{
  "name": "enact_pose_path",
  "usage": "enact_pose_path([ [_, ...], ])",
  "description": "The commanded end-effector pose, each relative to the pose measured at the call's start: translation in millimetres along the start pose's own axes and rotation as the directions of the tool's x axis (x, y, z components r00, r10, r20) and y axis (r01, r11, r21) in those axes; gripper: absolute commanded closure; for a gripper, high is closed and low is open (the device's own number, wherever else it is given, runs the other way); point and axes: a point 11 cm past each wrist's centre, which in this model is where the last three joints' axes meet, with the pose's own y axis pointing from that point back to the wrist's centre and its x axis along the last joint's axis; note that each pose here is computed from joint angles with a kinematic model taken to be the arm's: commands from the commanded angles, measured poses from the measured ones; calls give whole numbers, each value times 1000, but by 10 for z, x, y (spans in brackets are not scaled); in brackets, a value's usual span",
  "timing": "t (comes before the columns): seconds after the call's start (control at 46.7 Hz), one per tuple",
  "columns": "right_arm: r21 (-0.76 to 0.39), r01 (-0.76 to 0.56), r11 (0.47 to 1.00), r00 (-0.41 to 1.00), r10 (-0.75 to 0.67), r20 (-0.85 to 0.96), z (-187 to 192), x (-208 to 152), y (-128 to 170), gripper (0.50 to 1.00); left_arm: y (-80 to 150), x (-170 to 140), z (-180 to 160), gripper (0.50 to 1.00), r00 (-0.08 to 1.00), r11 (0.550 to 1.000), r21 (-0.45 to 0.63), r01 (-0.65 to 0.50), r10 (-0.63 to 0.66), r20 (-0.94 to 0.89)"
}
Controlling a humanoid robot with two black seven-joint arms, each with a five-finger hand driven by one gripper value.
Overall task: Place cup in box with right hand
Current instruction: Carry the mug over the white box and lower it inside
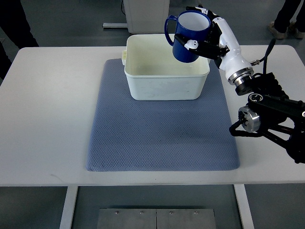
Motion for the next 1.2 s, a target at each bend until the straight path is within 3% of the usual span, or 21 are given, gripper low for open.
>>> enact_pose_path([
  [0.0, -15, 3, 1000, 1000, -3, -3, 19, -44, -63, 1000, 0, 0, 0, 500, 1000, 1000, 0, 0, 0, 0],
  [0.279, -94, 13, 996, 999, -16, -35, 160, -227, -279, 1000, 0, 0, 0, 500, 1000, 1000, 0, 0, 0, 0],
  [0.857, -145, 10, 989, 999, -16, -44, 448, -519, -562, 1000, 0, 0, 0, 500, 1000, 1000, 0, 0, 0, 0],
  [1.179, -171, -44, 984, 996, 31, -79, 607, -490, -634, 1000, 0, 0, 0, 500, 1000, 1000, 0, 0, 0, 0],
])
